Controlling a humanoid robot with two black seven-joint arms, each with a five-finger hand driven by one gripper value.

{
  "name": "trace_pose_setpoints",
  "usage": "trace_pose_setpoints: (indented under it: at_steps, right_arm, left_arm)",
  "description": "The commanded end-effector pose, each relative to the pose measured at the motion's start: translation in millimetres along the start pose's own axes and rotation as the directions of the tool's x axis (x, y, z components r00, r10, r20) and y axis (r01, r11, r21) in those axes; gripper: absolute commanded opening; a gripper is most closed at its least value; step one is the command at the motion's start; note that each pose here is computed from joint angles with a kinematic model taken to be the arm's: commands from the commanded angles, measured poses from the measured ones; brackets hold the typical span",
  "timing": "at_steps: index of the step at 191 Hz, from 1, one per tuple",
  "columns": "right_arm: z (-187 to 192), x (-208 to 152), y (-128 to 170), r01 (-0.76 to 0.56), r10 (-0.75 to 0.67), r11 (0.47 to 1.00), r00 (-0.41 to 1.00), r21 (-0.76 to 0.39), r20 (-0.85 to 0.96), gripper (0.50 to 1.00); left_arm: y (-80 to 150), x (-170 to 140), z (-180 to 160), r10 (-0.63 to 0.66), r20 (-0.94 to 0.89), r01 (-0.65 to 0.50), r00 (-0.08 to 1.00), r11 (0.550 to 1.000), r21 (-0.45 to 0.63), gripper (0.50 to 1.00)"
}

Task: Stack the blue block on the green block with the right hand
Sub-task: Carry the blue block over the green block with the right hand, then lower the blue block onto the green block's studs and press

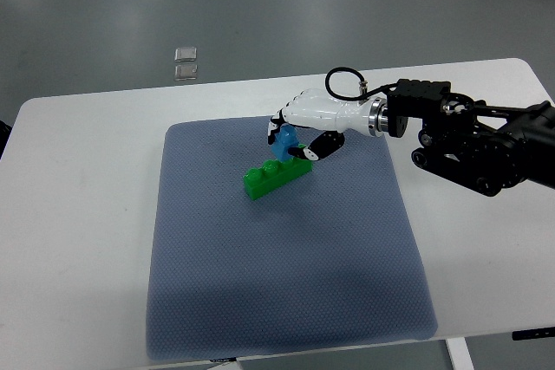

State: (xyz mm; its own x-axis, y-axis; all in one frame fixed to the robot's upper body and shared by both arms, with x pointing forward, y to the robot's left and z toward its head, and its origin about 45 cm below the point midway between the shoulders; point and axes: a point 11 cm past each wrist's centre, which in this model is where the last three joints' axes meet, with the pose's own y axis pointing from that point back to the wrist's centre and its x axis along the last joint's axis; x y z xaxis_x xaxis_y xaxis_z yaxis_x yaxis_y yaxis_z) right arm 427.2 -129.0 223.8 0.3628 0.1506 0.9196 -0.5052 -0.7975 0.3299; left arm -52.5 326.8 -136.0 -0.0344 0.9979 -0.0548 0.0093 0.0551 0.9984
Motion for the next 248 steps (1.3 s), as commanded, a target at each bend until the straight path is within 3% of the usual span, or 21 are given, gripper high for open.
trace_pose_setpoints:
  at_steps: [1,248]
  right_arm:
    - [-1,-2,-1,0.004,-0.004,1.000,1.000,0.002,-0.004,0.500]
    - [3,-20,-7,0.039,-0.040,0.999,0.999,-0.032,-0.031,0.500]
  left_arm:
    - [0,0,0,0.000,0.000,0.000,1.000,1.000,0.000,1.000]
    - [0,0,0,0.000,0.000,0.000,1.000,1.000,0.000,1.000]
